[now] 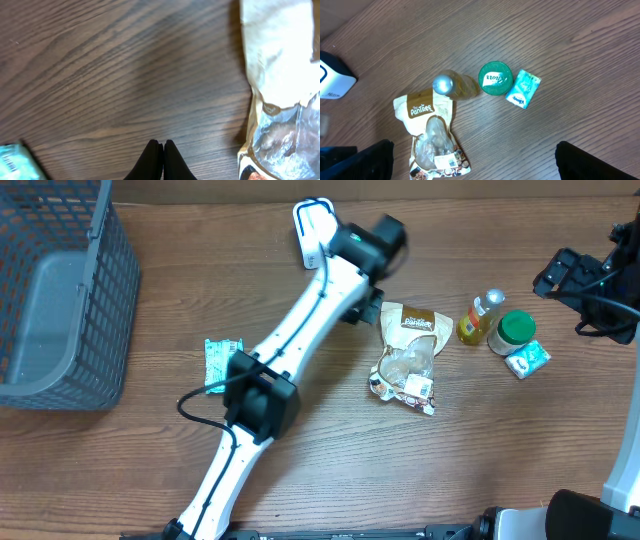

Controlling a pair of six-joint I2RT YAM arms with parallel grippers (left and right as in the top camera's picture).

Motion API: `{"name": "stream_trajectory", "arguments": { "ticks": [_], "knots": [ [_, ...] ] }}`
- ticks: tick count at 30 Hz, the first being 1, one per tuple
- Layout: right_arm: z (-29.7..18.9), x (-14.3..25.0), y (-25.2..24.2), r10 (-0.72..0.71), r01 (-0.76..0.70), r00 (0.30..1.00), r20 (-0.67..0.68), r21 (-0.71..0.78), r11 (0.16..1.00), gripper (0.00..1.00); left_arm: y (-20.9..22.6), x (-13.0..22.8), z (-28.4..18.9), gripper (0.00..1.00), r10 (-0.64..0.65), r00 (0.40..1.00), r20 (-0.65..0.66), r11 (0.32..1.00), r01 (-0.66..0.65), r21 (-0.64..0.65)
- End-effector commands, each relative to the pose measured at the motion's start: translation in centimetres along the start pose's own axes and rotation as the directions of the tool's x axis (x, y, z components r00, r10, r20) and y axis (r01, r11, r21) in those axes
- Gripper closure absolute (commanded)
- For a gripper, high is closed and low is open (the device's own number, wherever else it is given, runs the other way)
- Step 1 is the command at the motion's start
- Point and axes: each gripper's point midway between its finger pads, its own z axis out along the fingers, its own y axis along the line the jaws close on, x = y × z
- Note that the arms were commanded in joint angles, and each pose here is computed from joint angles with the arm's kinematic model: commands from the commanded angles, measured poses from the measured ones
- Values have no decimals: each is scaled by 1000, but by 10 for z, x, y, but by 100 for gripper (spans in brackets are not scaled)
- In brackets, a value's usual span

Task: Scan the item barcode
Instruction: 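Carry the PanTree bag right and lower it beside the oil bottle, then open the left gripper and lift it away from the bag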

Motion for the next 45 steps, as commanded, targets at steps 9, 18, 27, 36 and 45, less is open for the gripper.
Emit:
{"name": "stream_trajectory", "arguments": {
  "ticks": [9, 18, 27, 36, 45],
  "knots": [
    [-9, -5, 1, 3, -3, 999, 36, -5, 1000, 0, -31, 2, 9, 96, -16, 1000, -11, 991, 17, 133],
    [-9, -5, 1, 3, -3, 999, 36, -5, 1000, 0, -61, 27, 48, 96, 26, 995, -93, 983, -9, 181],
    [-9, -5, 1, 3, -3, 999, 36, -5, 1000, 0, -94, 46, 50, 96, 95, 990, -107, 977, -73, 198],
    [-9, -5, 1, 3, -3, 999, 36, -5, 1000, 0, -124, 60, 46, 96, 148, 984, -97, 970, -125, 206],
    [-9, -5, 1, 3, -3, 999, 36, -5, 1000, 0, -115, 49, 48, 96, 129, 989, -71, 976, -114, 184]
  ]
}}
